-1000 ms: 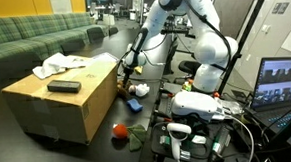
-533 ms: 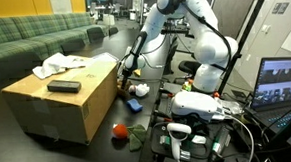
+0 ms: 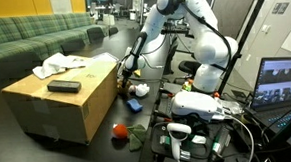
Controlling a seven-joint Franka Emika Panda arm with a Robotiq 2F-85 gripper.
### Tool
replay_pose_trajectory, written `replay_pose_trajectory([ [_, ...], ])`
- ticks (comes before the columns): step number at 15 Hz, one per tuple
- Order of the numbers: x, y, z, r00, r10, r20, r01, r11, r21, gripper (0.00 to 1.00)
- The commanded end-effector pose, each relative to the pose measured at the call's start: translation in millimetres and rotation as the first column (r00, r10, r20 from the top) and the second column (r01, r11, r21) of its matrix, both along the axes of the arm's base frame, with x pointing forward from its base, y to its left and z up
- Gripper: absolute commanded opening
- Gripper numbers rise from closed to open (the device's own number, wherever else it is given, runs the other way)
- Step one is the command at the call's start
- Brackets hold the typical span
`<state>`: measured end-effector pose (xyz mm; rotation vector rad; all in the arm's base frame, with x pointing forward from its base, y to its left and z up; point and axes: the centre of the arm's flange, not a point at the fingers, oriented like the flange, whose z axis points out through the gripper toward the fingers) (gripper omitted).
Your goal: Put the objects on top of the box on to the table and the objects on the table on top of the box
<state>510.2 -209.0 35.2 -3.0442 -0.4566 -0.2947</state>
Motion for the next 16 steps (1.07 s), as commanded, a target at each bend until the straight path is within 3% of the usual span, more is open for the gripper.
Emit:
replay_pose_trajectory([
  [1, 1, -3, -2, 1.000, 0.007, 0.002, -0.007, 1.000, -0.012, 0.17],
  [3, -3, -5, 7, 1.000, 0.004, 0.002, -0.003, 1.000, -0.016, 0.05],
  [5, -8, -6, 19, 1.000, -0.007, 0.003, 0.007, 1.000, -0.024, 0.00],
  [6, -12, -6, 26, 1.000, -0.014, 0.005, 0.014, 0.999, -0.030, 0.04],
  [13, -43, -3, 83, 0.998, -0.049, 0.028, 0.052, 0.995, -0.085, 0.04],
  [16, -55, 5, 122, 0.995, -0.069, 0.076, 0.078, 0.990, -0.119, 0.04],
])
